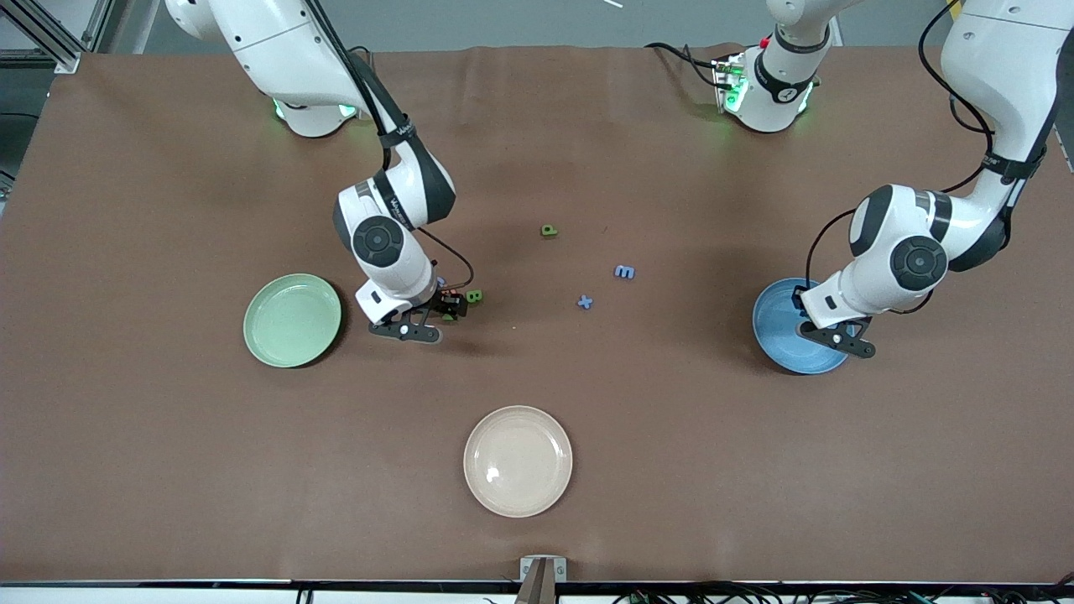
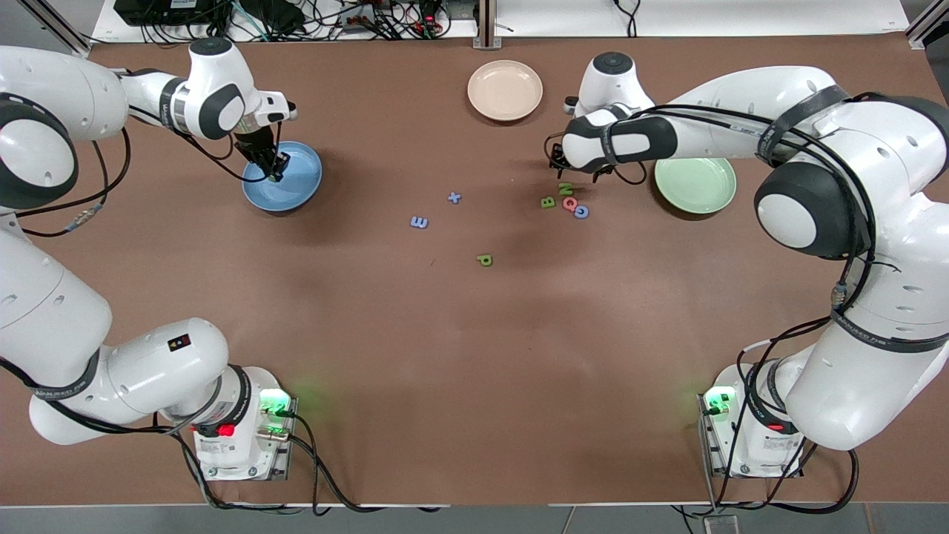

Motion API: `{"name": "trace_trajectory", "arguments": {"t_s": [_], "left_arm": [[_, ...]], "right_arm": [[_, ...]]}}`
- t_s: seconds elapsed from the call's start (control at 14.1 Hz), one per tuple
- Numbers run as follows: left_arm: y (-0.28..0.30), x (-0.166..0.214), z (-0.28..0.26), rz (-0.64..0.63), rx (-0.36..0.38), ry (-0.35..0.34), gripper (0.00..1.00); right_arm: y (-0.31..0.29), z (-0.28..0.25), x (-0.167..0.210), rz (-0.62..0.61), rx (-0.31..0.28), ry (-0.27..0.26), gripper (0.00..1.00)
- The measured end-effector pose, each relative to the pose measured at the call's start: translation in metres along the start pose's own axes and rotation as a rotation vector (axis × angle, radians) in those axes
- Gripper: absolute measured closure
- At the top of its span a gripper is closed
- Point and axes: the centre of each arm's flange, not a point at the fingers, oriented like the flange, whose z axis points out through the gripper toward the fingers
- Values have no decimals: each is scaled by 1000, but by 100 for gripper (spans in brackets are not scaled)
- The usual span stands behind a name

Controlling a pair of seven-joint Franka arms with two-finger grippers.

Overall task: Sort upper and lower case letters into plates
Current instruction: 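Release the u into the blue plate while the right gripper grasps Z, then drop the green Z into the green plate with the right gripper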

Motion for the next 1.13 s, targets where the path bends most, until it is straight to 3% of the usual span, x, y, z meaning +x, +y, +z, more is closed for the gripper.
{"name": "trace_trajectory", "arguments": {"t_s": [0.35, 0.57, 0.71, 0.78, 0.85, 0.92, 0.99, 1.13], "left_arm": [[3, -1, 17, 16, -14, -23, 72], [0, -3, 24, 18, -16, -33, 72], [-3, -4, 28, 12, -25, -33, 72], [-3, -3, 31, 11, -29, -29, 72], [-3, -3, 33, 11, -32, -27, 72], [-3, -3, 33, 10, -32, -27, 72], [-3, -2, 32, 7, -32, -25, 72], [-5, -1, 30, -39, -29, -21, 57]], "right_arm": [[-15, 29, -14, -17, -56, 44, 19], [-15, 32, -11, -17, -57, 52, 24], [-17, 29, -10, -17, -52, 57, 43], [-17, 29, -10, -16, -53, 57, 44], [-17, 28, -9, -11, -50, 59, 51], [-18, 27, -9, 2, -49, 60, 64], [-17, 27, -9, 19, -50, 59, 65], [-16, 27, -8, 42, -52, 59, 65]]}}
